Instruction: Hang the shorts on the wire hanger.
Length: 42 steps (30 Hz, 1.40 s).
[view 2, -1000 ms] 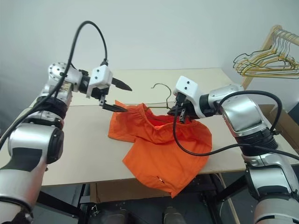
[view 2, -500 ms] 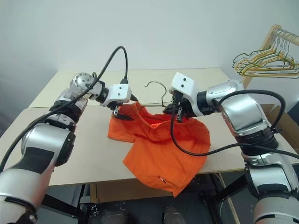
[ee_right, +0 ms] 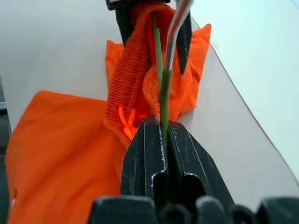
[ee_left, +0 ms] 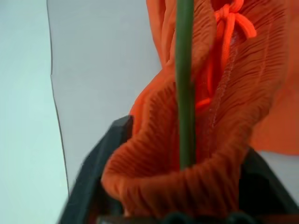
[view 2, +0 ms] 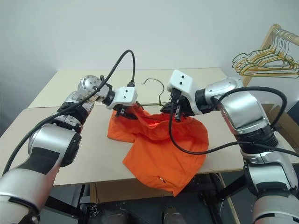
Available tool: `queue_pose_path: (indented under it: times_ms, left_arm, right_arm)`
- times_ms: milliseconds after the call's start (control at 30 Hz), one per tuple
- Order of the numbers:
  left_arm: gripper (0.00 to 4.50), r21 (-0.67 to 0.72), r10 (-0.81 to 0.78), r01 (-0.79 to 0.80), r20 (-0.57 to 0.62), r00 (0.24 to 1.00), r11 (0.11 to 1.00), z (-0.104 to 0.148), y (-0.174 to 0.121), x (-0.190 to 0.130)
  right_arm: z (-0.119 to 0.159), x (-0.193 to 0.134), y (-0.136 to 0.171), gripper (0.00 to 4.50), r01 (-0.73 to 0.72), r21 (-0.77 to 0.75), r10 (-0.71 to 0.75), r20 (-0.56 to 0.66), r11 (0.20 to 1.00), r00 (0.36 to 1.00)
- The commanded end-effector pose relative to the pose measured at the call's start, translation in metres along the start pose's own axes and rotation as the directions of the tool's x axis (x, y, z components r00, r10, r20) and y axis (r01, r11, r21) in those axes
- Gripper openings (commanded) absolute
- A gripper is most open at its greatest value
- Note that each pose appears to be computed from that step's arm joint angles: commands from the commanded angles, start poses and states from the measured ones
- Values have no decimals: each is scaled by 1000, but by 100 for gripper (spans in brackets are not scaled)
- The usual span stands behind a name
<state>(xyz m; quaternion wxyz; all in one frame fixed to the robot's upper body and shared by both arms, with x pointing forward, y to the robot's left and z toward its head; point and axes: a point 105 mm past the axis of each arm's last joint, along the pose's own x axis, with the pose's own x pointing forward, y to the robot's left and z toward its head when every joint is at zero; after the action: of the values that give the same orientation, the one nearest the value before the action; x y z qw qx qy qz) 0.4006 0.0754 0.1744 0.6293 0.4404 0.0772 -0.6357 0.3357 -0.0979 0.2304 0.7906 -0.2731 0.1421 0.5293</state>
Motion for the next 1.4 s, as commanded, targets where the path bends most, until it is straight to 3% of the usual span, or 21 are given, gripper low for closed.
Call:
queue_pose_path:
  times_ms: [33,133,233,400,633,700,933,1067,1200,1400]
  left_arm:
    - [94,32,34,-34,20,999,999,8,8,-10]
    - [2,23,32,-32,22,999,999,7,8,-11]
    - [2,11,47,-47,22,999,999,7,9,-11]
    - [0,-17,66,-65,31,997,998,6,12,-14]
    - [0,-52,82,-80,42,996,995,2,11,-17]
    - [0,-60,86,-84,47,995,995,2,11,-17]
    - [0,-59,81,-78,52,995,995,1,10,-18]
    - [0,-49,75,-73,58,995,996,3,10,-19]
    - [0,-43,76,-74,60,995,996,4,10,-20]
    - [0,-32,66,-64,53,996,997,0,7,-23]
  right_arm:
    - [19,-13,-6,0,39,-16,-38,57,999,998]
    - [18,-15,-7,0,50,1,-50,62,999,997]
    - [15,-17,-6,0,57,-9,-57,60,998,997]
    - [5,-27,-5,149,87,17,-87,28,996,996]
    - [7,-70,-3,407,162,33,-163,46,986,986]
    - [0,-80,2,444,177,5,-177,10,984,984]
    - [-47,-64,7,444,202,-176,-240,-235,963,942]
    - [-58,-43,-6,444,215,-192,-262,-266,957,928]
    - [-61,-31,-11,359,185,-175,-227,-270,967,936]
    - [-54,-25,-9,147,122,-132,-151,-236,984,960]
